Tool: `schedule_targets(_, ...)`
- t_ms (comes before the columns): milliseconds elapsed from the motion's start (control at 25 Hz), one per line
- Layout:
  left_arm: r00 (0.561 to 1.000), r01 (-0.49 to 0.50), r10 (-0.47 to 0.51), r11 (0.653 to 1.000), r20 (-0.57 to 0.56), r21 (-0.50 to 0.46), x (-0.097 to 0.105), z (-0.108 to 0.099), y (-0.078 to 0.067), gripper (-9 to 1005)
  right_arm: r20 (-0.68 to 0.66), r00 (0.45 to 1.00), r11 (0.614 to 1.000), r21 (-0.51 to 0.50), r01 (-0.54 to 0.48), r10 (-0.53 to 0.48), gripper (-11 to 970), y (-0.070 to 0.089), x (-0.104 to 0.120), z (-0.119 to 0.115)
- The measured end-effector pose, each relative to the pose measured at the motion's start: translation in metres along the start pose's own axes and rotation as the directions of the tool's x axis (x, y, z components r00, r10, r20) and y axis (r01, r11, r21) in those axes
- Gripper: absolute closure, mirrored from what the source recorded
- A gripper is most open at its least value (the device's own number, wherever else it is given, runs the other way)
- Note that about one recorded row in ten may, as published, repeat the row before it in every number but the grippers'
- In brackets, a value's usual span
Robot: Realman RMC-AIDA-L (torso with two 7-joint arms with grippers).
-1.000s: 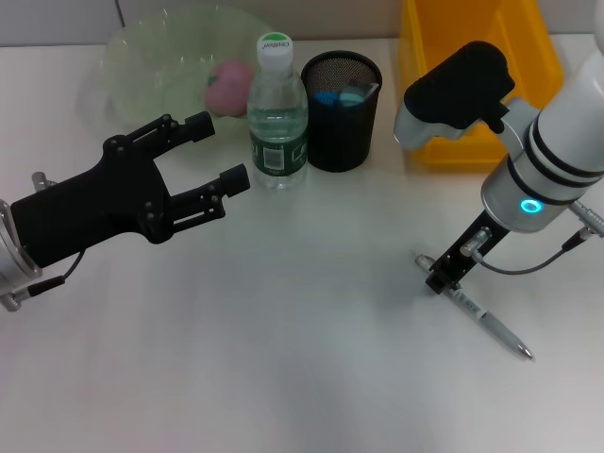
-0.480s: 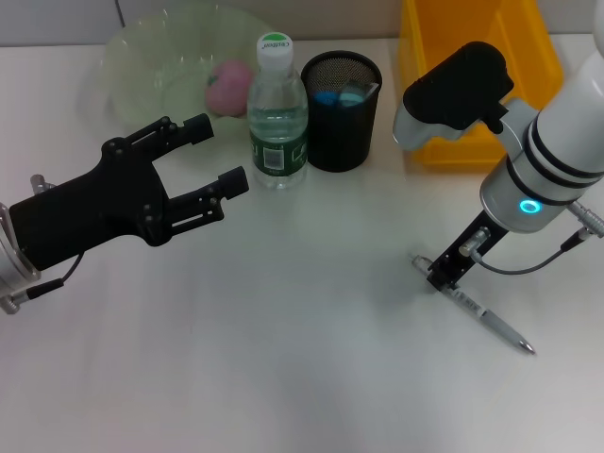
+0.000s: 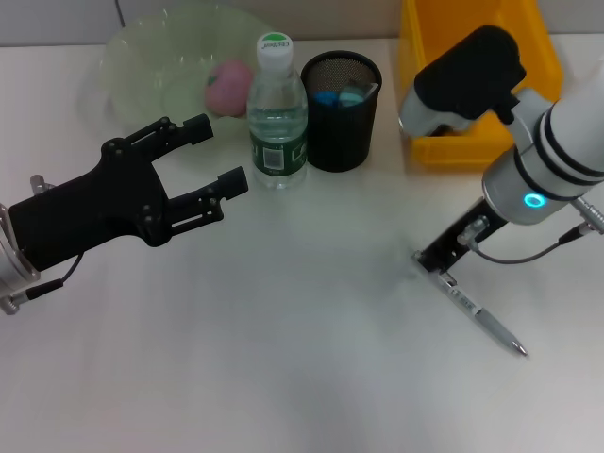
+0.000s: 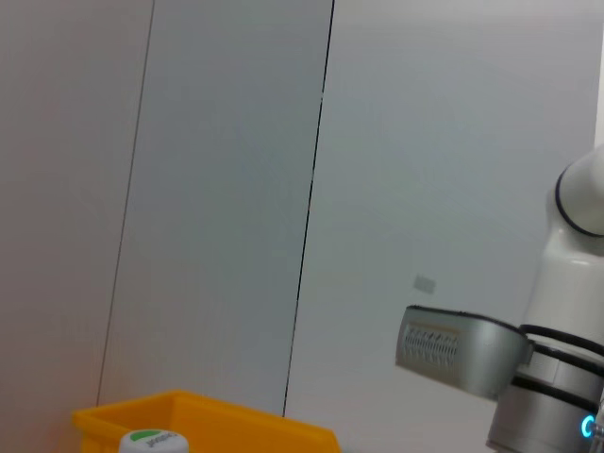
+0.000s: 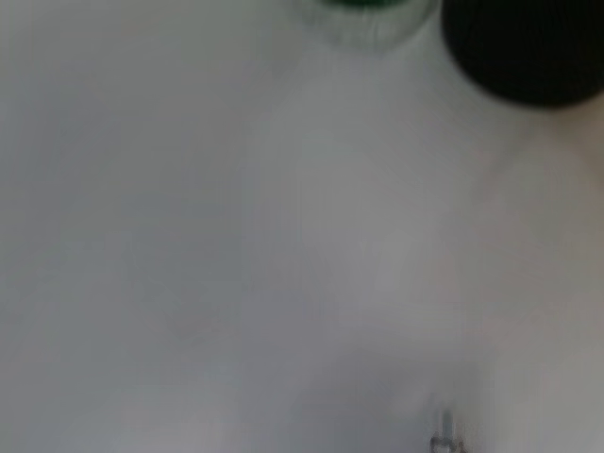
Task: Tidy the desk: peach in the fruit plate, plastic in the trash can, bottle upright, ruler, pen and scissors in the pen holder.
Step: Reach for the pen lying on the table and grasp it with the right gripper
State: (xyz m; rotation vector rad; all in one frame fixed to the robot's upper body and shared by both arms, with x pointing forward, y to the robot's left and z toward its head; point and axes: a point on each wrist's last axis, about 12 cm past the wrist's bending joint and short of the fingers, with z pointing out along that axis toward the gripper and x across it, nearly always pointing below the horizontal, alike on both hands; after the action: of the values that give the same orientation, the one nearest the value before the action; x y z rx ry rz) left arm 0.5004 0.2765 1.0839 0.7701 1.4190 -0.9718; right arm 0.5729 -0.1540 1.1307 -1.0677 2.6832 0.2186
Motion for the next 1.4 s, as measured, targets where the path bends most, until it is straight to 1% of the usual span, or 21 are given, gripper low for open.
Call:
schedule_targets(40,1.000,0.000,0.000,1.000,0.000,0.000,0.000,0.000,0.000,191,0.019,1.000,1.000,0.002,-0.003,0.003,805,0.000,0.002,-0.002)
schedule_targets(160,1.000,0.000,0.000,1.000,0.000,0.000,0.000,0.000,0.000,191,0.023,1.000,1.000,0.002,-0.008,0.008,798,-0.001,0.003,-0.003)
schedule_targets(520,1.000,-0.006,0.006,1.000,0.002,0.007,-0.002,0.002,0.001,192,-0.008,1.000,1.000,-0.007,-0.013,0.013,777,-0.002,0.005,-0.002)
schedule_targets(720,1.000,-0.005,0.005,1.000,0.002,0.006,-0.001,0.002,0.001,192,-0.014,1.000,1.000,-0.007,-0.014,0.014,702,-0.002,0.005,-0.001)
schedule_targets(960,1.000,-0.004,0.004,1.000,0.002,0.006,-0.001,0.002,0.001,192,-0.040,0.999,1.000,-0.006,-0.017,0.017,611,-0.005,0.002,0.005)
schedule_targets(1400,1.000,-0.006,0.006,1.000,-0.001,0.002,-0.002,0.003,0.002,192,-0.055,0.998,1.000,-0.005,-0.007,0.007,611,-0.003,-0.002,0.010)
